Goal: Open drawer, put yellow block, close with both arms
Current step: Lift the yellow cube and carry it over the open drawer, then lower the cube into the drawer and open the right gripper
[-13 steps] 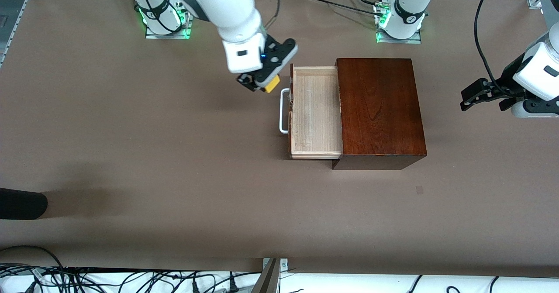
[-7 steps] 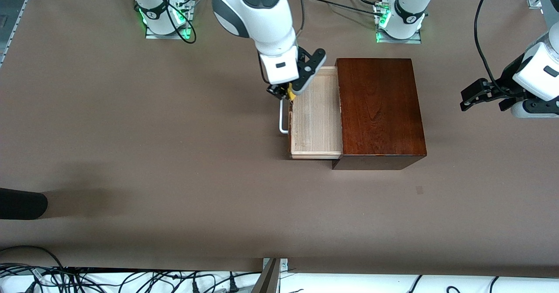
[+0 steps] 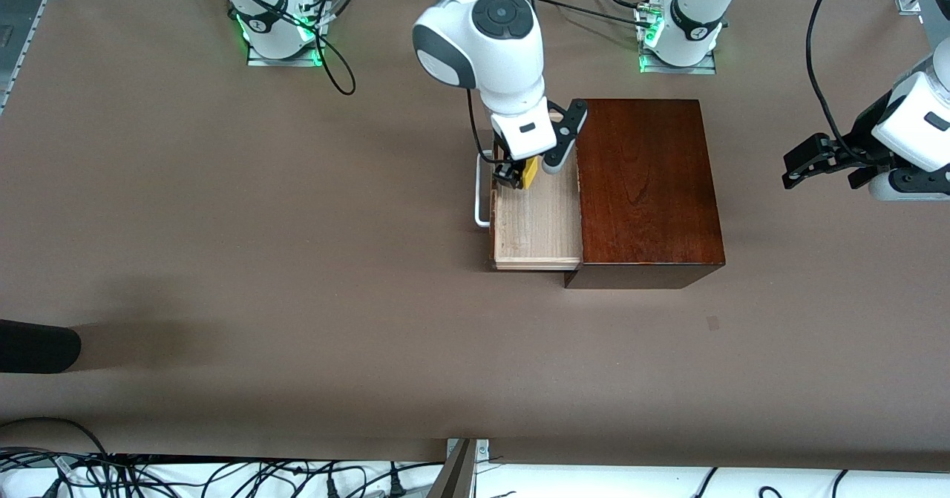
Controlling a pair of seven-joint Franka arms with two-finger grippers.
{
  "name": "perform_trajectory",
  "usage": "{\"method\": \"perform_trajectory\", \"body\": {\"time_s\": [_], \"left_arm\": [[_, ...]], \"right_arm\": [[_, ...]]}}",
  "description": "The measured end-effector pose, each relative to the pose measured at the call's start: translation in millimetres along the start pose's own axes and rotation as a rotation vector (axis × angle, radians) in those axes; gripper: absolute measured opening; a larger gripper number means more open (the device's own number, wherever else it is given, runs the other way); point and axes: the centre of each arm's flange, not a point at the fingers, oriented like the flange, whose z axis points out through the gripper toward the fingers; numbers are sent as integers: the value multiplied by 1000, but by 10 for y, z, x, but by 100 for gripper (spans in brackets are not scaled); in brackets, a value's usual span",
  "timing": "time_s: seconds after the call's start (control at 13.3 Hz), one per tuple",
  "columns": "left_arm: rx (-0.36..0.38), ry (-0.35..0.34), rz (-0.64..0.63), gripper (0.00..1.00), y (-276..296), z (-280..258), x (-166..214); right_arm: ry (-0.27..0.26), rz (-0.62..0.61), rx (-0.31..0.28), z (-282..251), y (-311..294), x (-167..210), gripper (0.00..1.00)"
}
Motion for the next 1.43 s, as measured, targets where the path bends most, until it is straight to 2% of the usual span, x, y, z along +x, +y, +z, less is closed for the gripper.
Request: {"method": "perform_trajectory", "body": {"time_s": [0.3, 0.83, 1.21, 1.43], "left_arm": [[0, 0, 0, 100, -1, -1, 0], [0, 0, -2, 100, -11, -1, 2], [0, 0, -3, 100, -19, 0, 3], [0, 0, -3, 100, -19, 2, 4]], "right_arm": [[-12, -64, 5, 345, -110, 33, 56], [-38, -88, 26, 690, -300, 32, 56], [-4, -83, 32, 953, -466, 15, 56], [-17, -85, 36, 1034, -493, -24, 56]]}}
